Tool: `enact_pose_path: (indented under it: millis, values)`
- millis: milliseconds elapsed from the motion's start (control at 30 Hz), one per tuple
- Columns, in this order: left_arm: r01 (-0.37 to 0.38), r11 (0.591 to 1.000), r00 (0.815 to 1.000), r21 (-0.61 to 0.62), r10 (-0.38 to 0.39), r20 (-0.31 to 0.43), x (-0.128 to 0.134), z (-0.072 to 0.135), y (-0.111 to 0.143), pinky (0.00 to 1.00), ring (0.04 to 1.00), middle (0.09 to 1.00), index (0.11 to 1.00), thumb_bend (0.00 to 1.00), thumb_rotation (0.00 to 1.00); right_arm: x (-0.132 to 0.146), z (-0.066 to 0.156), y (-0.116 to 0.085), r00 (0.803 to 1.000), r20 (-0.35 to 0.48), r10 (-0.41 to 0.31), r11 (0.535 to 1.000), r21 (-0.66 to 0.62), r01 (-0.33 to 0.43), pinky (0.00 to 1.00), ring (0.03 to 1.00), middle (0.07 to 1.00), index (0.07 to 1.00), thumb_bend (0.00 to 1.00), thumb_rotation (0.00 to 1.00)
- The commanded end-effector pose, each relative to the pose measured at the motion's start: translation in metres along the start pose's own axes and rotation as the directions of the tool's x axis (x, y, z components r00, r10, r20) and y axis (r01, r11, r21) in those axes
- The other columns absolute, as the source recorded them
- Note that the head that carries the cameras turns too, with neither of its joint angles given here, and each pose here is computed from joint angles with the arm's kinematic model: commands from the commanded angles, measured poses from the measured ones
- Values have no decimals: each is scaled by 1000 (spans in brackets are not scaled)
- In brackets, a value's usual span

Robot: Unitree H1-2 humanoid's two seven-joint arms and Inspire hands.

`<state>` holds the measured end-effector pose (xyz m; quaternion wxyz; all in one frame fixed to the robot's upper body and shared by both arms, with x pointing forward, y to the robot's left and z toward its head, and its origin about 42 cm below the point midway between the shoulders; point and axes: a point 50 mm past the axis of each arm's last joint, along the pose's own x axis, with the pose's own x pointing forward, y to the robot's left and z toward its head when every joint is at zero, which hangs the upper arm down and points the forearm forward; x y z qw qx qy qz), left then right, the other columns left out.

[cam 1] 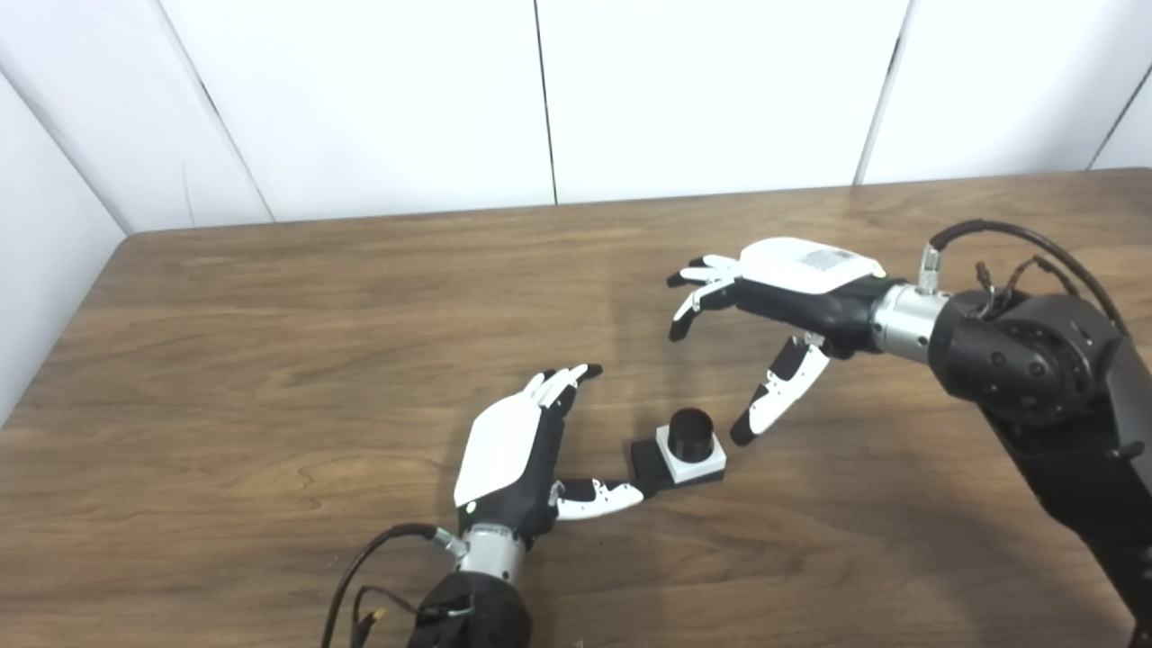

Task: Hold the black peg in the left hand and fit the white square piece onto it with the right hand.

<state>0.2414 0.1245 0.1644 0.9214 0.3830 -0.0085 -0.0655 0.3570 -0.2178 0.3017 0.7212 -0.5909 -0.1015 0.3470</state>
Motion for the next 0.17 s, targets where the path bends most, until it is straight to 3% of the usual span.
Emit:
enact_pose_path:
  millis: [0,133]
  values:
    - [-46,997,999,-62,47,25,1,8,17,863,955,932,920,915,420,-11,-2,-19,994,-6,-106,994,36,107,821,992,957,837,992,400]
    - [-67,993,998,-99,68,11,1,3,28,841,948,939,938,879,503,-18,-12,-15,992,-35,-119,986,114,122,823,973,950,876,976,476]
